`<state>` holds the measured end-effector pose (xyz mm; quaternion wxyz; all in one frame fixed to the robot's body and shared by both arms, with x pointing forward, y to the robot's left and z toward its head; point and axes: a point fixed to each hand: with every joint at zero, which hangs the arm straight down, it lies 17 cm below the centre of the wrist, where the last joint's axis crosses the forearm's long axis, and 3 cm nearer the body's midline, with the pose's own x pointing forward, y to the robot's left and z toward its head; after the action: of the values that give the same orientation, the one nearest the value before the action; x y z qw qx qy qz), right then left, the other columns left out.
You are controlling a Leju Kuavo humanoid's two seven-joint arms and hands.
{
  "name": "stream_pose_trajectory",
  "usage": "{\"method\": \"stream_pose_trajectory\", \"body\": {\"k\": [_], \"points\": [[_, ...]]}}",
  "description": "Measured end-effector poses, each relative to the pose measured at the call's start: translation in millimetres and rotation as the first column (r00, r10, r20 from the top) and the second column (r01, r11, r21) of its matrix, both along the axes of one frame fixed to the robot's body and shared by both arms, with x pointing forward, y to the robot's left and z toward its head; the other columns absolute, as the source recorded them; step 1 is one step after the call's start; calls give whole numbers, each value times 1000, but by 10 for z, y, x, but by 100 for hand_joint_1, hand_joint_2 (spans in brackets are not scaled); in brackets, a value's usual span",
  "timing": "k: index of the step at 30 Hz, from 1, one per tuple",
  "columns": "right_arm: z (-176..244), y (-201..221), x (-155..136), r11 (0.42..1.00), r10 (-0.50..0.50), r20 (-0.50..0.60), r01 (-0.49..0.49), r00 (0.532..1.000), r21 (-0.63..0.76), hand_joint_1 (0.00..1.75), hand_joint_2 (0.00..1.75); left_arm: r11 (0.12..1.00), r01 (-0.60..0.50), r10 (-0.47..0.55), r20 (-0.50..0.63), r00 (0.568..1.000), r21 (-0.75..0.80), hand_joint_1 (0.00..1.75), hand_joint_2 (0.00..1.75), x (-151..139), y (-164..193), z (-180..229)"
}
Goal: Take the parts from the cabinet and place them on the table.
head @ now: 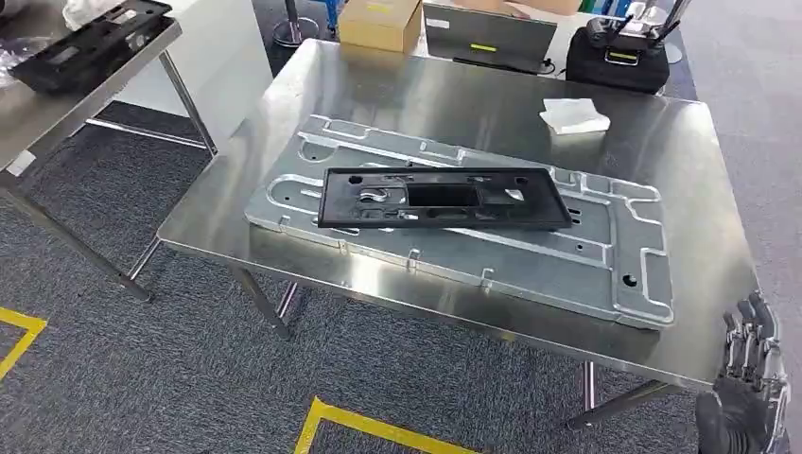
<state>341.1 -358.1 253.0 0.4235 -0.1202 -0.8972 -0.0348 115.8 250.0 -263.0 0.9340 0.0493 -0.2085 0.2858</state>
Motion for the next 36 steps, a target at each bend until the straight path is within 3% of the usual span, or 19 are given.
{"method": "stream_pose_trajectory", "body": {"k": [4, 9, 12, 15, 18, 23, 25, 26, 28, 30, 32, 34, 36], "points": [[-236, -162, 9, 998, -44, -81, 47, 996, 31, 0, 0, 1000, 7, -7, 12, 1000, -5, 0, 0, 48, -30, 13], [-957, -464, 38, 988, -156, -243, 156, 958, -15, 0, 0, 1000, 8, -8, 6, 1000, -6, 0, 0, 7, -31, 5], [-1743, -724, 12, 961, -274, -407, 263, 871, -84, 0, 0, 1000, 5, -5, 2, 1000, -6, 0, 0, 12, -27, 3], [-2688, -944, -148, 914, -391, -593, 373, 704, -159, 0, 0, 1000, -7, 7, -24, 1000, -2, 0, 0, 2, -7, -13], [-3402, -937, -428, 891, -420, -735, 394, 532, -224, 0, 0, 1000, -27, 28, -26, 999, 11, 0, 0, 93, 34, -1], [-4048, -656, -784, 910, -334, -868, 365, 368, -195, 0, 0, 998, -56, 57, -44, 997, 14, 0, 0, -2, 59, -21], [-4326, -631, -1029, 909, -316, -921, 352, 229, -225, 0, 0, 997, -71, 72, -44, 996, 25, 0, 0, -3, 76, -18], [-4496, -578, -1196, 911, -296, -946, 338, 135, -236, 0, 0, 996, -83, 84, -48, 995, 33, 0, 0, -19, 89, -19], [-4718, -459, -1462, 920, -258, -966, 308, 6, -244, 0, 0, 994, -103, 106, -59, 993, 48, 0, 0, -59, 113, -24], [-4961, -243, -1805, 937, -213, -963, 245, -166, -249, 0, 0, 989, -135, 139, -76, 987, 65, 0, 0, -113, 132, -29], [-5088, -116, -2025, 948, -180, -942, 204, -283, -242, 0, 0, 987, -144, 150, -88, 985, 71, 0, 0, -137, 81, -27], [-5181, 45, -2208, 963, -137, -922, 168, -362, -210, 0, 0, 984, -154, 162, -94, 982, 83, 0, 0, -155, 86, -25], [-5236, 186, -2319, 976, -104, -905, 135, -413, -173, 0, 0, 983, -158, 167, -108, 980, 89, 0, 0, -226, 75, -35]]}}
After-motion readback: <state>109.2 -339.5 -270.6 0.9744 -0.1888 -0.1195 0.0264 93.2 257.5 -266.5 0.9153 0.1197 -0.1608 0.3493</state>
